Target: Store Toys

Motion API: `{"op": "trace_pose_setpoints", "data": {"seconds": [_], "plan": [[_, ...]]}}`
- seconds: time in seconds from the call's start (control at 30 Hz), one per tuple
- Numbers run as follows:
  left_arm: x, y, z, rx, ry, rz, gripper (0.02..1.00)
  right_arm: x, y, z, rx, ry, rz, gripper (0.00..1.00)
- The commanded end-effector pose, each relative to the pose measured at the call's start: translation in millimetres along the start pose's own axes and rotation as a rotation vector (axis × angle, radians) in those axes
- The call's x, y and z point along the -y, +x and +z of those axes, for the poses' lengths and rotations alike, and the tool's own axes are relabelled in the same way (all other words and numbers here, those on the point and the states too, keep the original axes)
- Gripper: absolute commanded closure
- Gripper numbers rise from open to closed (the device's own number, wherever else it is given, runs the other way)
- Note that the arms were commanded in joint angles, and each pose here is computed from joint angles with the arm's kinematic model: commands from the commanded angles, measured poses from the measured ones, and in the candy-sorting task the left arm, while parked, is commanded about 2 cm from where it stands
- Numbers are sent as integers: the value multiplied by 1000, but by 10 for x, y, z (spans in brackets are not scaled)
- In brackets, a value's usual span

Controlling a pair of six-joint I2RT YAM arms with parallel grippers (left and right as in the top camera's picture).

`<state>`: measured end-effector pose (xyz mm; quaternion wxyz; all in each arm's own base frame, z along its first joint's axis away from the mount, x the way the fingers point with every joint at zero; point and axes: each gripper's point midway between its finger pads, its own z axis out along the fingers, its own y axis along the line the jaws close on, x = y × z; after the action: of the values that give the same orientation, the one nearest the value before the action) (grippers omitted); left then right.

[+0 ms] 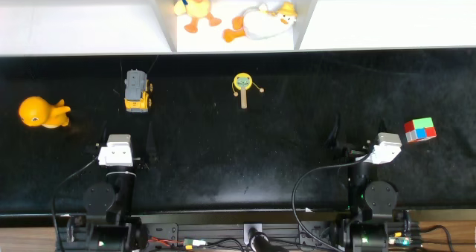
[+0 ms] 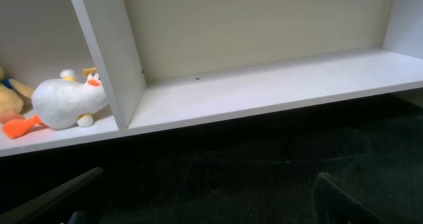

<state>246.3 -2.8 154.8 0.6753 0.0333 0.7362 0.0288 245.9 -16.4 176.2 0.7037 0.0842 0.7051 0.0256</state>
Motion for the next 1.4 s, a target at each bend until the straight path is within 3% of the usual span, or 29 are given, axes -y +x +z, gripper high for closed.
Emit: {"op": "trace_pose_setpoints", "data": {"seconds": [0.03, 0.2, 0.5, 0.7, 0.97, 1.2, 1.4], "plan": [[-28, -97, -24, 19, -11, -18, 20, -1, 38, 3, -1, -4, 8, 5], [-47, -332, -75, -14, -7, -101, 20, -1, 38, 3, -1, -4, 8, 5], [-122, -447, -231, -412, -15, -141, 23, -1, 38, 3, -1, -4, 8, 5], [-119, -556, -313, -586, 116, -50, 25, -1, 38, 3, -1, -4, 8, 5], [-297, -692, -298, -619, 234, -51, 25, -1, 38, 3, -1, -4, 8, 5], [-610, -465, -309, -706, 197, -92, 25, -1, 38, 3, -1, -4, 8, 7], [-881, -398, -333, -688, 180, -31, 23, -1, 38, 3, -1, -4, 8, 7]]}}
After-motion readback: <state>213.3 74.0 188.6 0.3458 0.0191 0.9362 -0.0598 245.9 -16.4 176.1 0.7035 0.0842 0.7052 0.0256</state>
